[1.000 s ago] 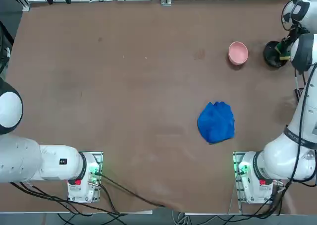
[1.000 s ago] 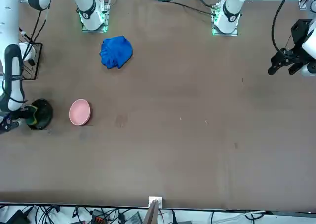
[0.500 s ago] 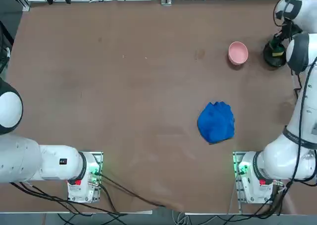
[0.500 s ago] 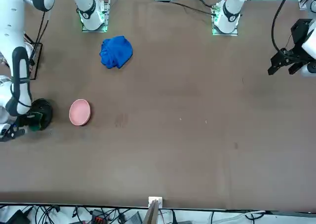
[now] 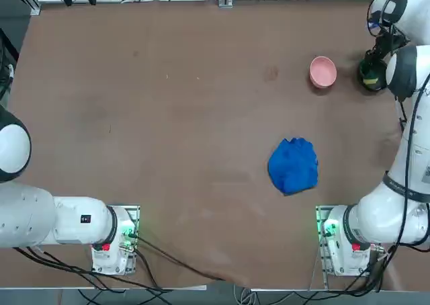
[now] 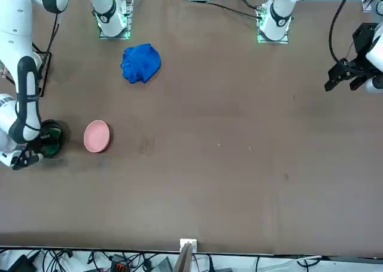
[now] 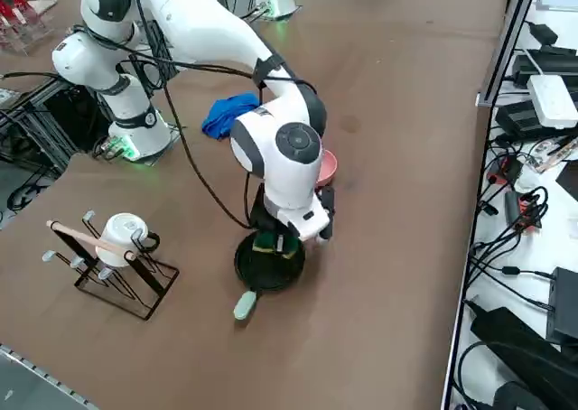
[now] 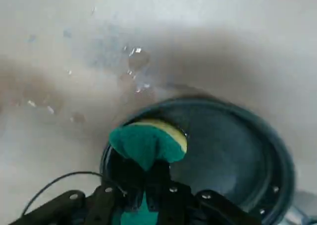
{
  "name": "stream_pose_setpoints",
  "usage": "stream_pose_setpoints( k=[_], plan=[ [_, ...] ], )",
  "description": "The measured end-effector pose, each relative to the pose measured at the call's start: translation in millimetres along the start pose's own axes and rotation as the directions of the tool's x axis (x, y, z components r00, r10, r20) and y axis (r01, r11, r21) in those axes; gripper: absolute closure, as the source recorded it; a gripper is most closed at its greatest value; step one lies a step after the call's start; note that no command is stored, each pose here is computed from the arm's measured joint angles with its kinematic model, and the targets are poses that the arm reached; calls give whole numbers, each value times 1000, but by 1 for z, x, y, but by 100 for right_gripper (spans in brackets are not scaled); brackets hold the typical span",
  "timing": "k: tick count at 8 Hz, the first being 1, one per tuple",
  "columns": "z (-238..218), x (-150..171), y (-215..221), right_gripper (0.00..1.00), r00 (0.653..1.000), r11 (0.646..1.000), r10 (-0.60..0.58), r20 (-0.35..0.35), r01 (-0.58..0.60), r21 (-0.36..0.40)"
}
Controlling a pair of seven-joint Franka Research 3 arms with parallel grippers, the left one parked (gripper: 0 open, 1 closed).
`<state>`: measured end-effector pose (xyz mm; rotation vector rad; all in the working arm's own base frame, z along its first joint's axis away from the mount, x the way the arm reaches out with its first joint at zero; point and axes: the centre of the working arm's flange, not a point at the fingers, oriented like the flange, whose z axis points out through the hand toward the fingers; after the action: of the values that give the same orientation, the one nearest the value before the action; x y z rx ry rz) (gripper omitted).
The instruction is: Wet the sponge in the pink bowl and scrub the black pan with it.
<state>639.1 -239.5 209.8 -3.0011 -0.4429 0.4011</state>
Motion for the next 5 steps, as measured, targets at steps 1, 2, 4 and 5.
stream_pose_setpoints(
  k=[1,2,4,5],
  plan=[
    [2,-7,6,93,1000,1000,-4,12,4,12],
    [4,-17,17,93,1000,1000,-13,14,13,18],
    [5,-41,46,93,1000,1000,-23,16,22,10],
    [4,-50,58,93,1000,1000,-22,19,22,-11]
  ],
)
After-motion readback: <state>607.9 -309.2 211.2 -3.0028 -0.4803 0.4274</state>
